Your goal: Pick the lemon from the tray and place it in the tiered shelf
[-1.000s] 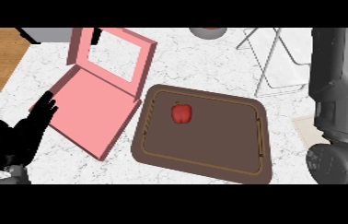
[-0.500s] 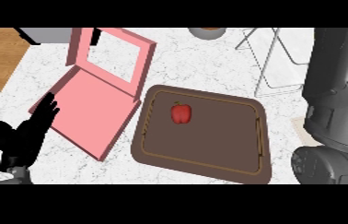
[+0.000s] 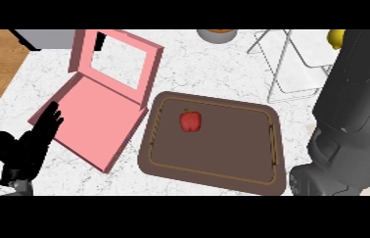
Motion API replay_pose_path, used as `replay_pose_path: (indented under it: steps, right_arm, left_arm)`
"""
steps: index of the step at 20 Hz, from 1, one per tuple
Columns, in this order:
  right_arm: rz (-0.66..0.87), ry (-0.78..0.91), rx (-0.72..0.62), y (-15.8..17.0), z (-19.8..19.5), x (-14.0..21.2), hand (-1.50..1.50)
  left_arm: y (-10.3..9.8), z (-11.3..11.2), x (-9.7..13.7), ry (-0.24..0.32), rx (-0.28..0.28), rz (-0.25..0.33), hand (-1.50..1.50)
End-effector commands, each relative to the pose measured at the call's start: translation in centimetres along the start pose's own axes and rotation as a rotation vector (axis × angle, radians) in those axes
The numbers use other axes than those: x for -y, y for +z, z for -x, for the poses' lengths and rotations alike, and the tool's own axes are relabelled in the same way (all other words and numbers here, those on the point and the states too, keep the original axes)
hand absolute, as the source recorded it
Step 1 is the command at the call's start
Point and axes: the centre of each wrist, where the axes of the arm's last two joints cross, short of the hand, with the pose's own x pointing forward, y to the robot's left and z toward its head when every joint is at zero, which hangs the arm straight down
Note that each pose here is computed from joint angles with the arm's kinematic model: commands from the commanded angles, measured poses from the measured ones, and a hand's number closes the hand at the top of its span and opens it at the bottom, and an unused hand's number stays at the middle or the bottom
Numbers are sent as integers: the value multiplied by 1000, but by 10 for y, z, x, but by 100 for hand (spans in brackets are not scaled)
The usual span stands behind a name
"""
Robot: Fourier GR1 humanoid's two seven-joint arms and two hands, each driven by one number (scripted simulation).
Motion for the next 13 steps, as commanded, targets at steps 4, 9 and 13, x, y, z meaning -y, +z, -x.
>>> replay_pose_path:
  steps: [4,9,13]
  right_arm:
    - [118,-28,-163,14,-18,91,-150]
    - [85,16,-160,21,-17,135,-150]
    - [101,15,-142,27,-6,169,-150]
  left_arm:
    - [0,-5,-2,13,-29,-4,0]
    - [-5,2,5,-1,-29,1,0]
    - [-1,2,-9,-1,-34,-20,0]
